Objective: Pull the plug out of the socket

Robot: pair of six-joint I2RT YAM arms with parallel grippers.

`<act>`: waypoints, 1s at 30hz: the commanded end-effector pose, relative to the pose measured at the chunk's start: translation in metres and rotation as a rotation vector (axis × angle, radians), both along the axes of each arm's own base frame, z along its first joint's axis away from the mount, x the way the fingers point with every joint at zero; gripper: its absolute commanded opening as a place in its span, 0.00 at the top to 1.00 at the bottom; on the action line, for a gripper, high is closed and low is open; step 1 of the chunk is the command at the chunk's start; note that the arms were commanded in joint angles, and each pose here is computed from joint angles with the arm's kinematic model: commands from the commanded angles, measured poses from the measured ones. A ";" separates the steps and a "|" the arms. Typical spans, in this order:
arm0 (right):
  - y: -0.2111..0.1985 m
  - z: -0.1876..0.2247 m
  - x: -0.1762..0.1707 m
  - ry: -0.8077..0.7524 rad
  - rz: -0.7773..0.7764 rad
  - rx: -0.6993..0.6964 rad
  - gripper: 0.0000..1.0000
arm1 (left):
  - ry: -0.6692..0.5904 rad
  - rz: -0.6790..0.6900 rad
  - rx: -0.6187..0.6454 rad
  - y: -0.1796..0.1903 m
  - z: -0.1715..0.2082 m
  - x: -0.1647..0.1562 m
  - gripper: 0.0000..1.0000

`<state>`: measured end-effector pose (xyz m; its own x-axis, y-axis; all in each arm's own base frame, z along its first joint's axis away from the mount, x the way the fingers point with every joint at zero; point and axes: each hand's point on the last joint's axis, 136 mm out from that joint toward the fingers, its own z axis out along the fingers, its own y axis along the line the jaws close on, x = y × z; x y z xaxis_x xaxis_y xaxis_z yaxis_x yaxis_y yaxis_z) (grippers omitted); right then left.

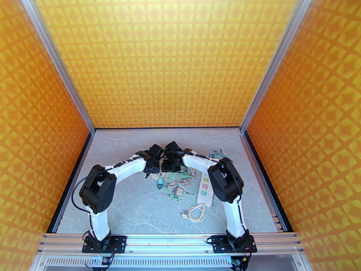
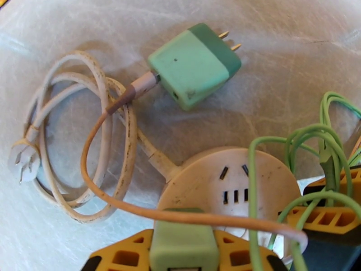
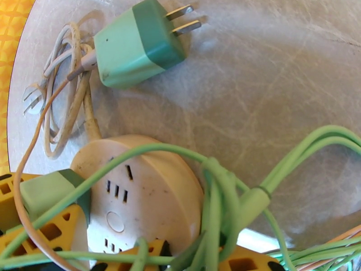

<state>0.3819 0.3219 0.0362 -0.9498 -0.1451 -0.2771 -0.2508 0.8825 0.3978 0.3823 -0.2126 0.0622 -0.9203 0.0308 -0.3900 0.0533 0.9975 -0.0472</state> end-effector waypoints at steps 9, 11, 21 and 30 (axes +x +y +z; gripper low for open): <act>-0.040 -0.092 -0.057 0.204 0.031 -0.265 0.71 | 0.032 0.007 -0.201 -0.012 0.028 -0.007 0.92; -0.040 -0.092 -0.057 0.201 0.035 -0.268 0.71 | 0.029 -0.020 -0.143 -0.016 0.024 -0.010 0.92; -0.038 -0.096 -0.061 0.211 0.036 -0.282 0.71 | -0.016 -0.115 0.129 -0.030 0.013 -0.027 0.97; -0.040 -0.095 -0.061 0.201 0.036 -0.292 0.71 | 0.055 0.001 -0.107 -0.023 0.027 -0.016 0.99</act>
<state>0.3801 0.3272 0.0357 -0.9436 -0.1596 -0.2900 -0.2666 0.8859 0.3796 0.3754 -0.2096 0.0696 -0.9152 0.0386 -0.4012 0.0236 0.9988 0.0423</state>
